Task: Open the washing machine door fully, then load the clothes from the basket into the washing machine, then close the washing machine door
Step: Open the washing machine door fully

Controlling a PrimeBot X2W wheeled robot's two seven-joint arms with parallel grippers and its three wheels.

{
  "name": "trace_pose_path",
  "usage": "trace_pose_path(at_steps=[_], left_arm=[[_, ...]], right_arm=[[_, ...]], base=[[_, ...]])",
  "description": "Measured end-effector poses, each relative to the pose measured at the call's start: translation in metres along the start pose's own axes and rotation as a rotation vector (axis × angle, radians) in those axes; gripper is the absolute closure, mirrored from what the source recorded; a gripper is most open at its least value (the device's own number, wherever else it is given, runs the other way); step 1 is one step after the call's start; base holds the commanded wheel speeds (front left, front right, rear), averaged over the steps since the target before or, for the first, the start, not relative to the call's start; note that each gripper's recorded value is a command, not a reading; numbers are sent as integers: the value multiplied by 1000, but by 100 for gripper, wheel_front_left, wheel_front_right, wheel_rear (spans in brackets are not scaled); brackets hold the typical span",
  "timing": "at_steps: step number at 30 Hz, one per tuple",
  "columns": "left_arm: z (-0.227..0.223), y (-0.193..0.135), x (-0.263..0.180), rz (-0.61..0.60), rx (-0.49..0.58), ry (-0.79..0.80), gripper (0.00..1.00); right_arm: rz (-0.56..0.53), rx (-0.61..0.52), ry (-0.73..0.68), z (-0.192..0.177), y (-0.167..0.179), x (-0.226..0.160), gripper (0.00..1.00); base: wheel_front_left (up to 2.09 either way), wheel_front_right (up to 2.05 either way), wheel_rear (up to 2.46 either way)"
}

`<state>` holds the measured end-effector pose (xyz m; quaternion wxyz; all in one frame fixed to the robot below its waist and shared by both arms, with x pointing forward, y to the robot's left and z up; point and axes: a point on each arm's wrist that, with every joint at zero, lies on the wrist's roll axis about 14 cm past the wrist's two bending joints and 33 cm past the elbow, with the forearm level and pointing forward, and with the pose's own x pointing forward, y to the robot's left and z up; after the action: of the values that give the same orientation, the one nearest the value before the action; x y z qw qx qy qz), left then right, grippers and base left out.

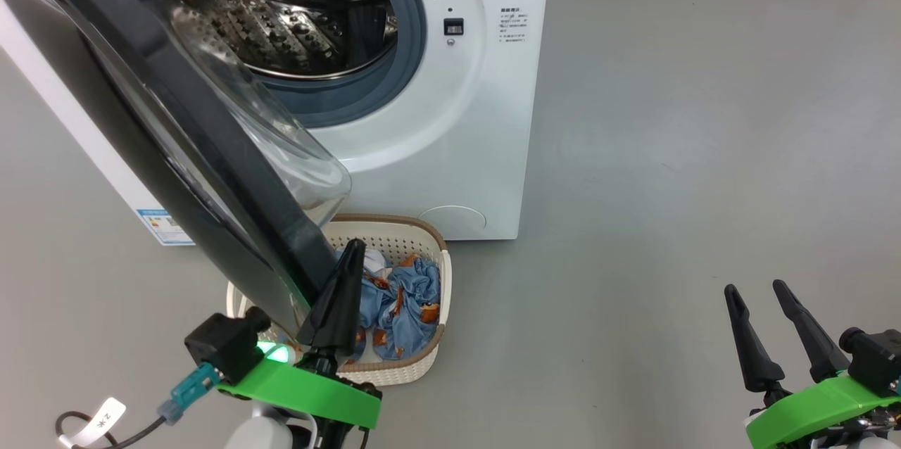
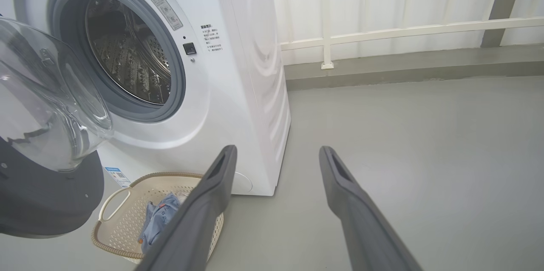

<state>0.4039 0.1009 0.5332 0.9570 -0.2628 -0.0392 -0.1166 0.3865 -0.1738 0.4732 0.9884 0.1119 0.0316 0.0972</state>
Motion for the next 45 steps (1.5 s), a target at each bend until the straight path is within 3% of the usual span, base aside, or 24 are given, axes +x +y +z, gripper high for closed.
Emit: trace_pose_path(at_steps=[28, 45], left_arm=[[15, 23, -23, 77, -14, -55, 100], [38, 57, -58, 235, 18, -132, 100]], right_arm=[[101, -3, 16, -5, 31, 23, 0], [180, -3, 30, -9, 57, 38, 0]], base=[[0, 0, 0], [0, 0, 0]])
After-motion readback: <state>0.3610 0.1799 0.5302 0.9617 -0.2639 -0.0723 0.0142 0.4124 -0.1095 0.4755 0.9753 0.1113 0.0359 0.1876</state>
